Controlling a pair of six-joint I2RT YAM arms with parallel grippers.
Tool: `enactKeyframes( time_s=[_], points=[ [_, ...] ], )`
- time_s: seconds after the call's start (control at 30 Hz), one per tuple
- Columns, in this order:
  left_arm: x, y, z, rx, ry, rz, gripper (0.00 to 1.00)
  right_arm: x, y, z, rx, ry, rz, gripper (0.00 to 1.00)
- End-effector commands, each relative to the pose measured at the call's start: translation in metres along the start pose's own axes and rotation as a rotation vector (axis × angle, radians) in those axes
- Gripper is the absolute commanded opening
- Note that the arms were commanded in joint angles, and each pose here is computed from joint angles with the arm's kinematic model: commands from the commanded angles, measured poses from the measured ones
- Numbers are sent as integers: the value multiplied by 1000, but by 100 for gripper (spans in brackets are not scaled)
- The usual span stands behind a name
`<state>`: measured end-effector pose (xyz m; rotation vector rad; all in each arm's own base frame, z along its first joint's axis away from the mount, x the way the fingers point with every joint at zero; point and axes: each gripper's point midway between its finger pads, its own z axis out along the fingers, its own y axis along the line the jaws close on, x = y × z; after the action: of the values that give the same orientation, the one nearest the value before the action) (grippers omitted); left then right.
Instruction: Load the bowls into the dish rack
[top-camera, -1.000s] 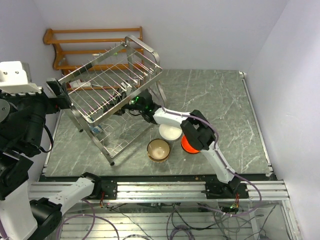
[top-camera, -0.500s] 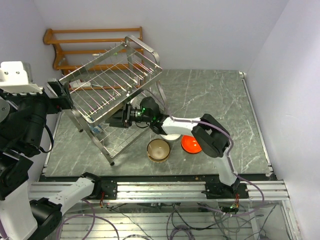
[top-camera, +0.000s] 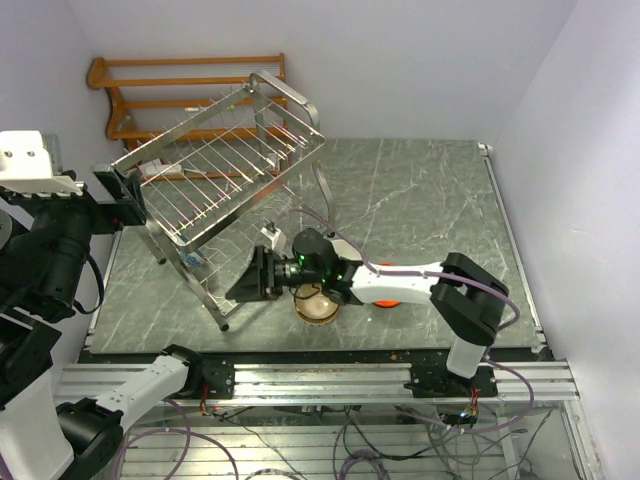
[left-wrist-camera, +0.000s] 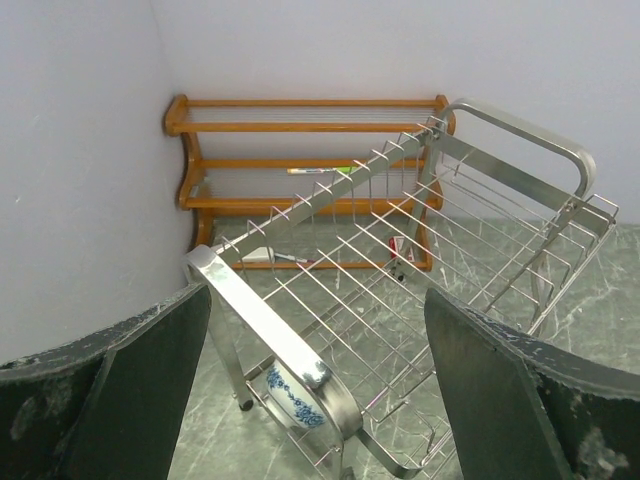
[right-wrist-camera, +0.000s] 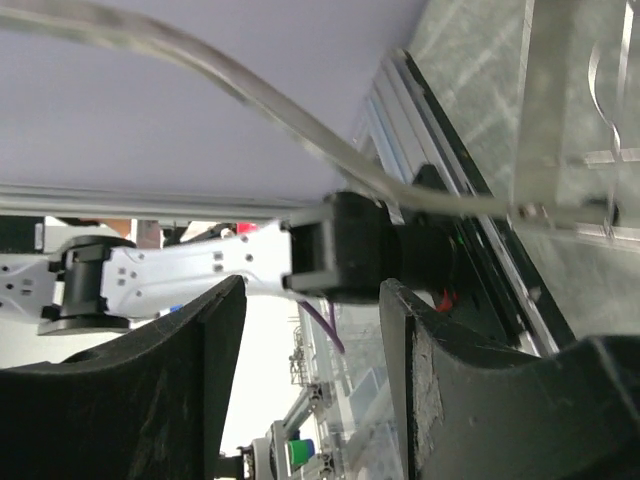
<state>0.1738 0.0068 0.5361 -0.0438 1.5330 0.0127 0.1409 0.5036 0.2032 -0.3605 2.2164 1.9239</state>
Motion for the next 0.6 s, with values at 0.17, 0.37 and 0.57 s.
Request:
enactKeyframes(
  time_s=[0.17, 0.37, 0.57],
  points=[
    [1, -14, -4, 82, -2, -38, 99, 39, -25, -51, 244, -80, -38, 54],
    [0, -15, -9, 94, -7, -41, 99, 28, -30, -77, 499, -129, -204, 54],
    [2, -13, -13, 96, -3, -43, 99, 38, -60, -101, 747, -96, -247, 54]
  ],
)
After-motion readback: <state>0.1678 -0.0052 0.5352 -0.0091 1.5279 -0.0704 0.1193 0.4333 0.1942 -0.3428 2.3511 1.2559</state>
